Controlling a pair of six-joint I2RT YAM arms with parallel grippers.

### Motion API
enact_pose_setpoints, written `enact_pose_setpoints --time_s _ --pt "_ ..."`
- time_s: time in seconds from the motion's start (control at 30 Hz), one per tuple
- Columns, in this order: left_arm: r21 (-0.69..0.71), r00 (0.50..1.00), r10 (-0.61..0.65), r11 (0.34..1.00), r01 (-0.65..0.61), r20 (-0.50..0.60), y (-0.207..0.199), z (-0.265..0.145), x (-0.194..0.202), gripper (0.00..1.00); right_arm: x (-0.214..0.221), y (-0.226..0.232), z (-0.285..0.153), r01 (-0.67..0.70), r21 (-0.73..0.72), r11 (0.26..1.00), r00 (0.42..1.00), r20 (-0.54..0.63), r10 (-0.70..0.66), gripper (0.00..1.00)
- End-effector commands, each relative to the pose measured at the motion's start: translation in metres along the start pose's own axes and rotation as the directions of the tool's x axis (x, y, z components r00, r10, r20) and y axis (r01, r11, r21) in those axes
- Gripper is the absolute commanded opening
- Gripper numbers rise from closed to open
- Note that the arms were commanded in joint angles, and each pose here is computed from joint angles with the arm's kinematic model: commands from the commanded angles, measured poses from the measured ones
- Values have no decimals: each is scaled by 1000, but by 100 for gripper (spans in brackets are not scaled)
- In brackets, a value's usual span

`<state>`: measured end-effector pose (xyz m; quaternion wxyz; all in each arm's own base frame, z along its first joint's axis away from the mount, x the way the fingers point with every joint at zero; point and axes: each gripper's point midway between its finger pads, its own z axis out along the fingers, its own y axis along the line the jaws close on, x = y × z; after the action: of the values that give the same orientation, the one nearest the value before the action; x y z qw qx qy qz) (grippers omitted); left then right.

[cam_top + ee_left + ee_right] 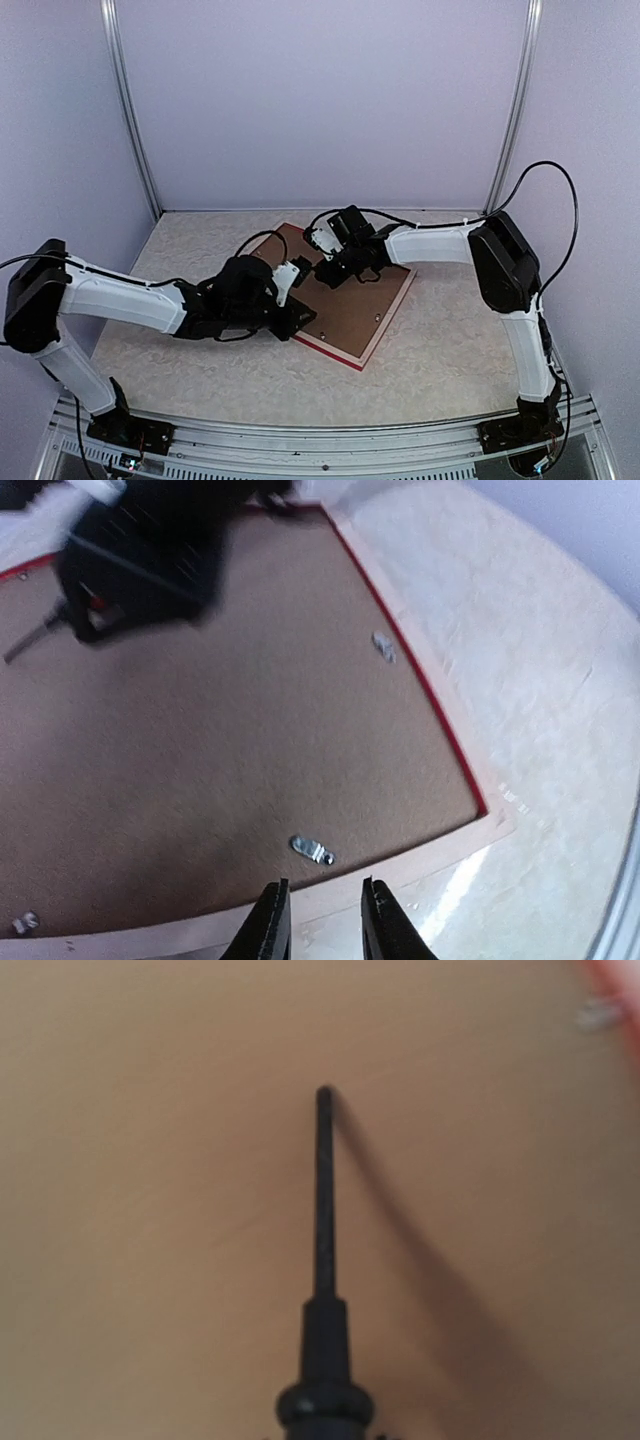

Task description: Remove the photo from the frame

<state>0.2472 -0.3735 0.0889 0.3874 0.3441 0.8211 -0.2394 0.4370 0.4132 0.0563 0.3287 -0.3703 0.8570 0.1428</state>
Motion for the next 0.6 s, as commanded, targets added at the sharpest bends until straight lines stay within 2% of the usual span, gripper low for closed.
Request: enact_pose_setpoints --time_s 0.0,0.13,0.23,0.3,0.37,0.47,0.57 --pt "134 992 -88 988 76 88 10 -43 -55 28 91 60 -18 30 -244 969 977 -197 -80 0" --pt "-41 968 -199 977 207 156 82 -72 -81 32 129 78 -54 35 -282 959 963 -246 -107 0" --pt "-175 941 -273 935 309 200 142 -86 -84 41 150 94 -79 21 -325 945 954 -275 -116 0" --pt "-266 934 -306 899 348 187 177 -83 -78 43 163 106 -94 10 -357 934 948 -294 -122 0" --pt "-337 936 -305 875 348 175 206 -75 -75 45 174 117 -107 3 -388 922 940 -314 -136 0" --pt "-426 955 -259 855 296 144 243 -62 -79 53 190 133 -124 -10 -428 904 923 -351 -156 0" --pt "-459 966 -254 854 247 47 282 -31 -71 57 202 143 -139 -25 -445 895 907 -387 -167 0"
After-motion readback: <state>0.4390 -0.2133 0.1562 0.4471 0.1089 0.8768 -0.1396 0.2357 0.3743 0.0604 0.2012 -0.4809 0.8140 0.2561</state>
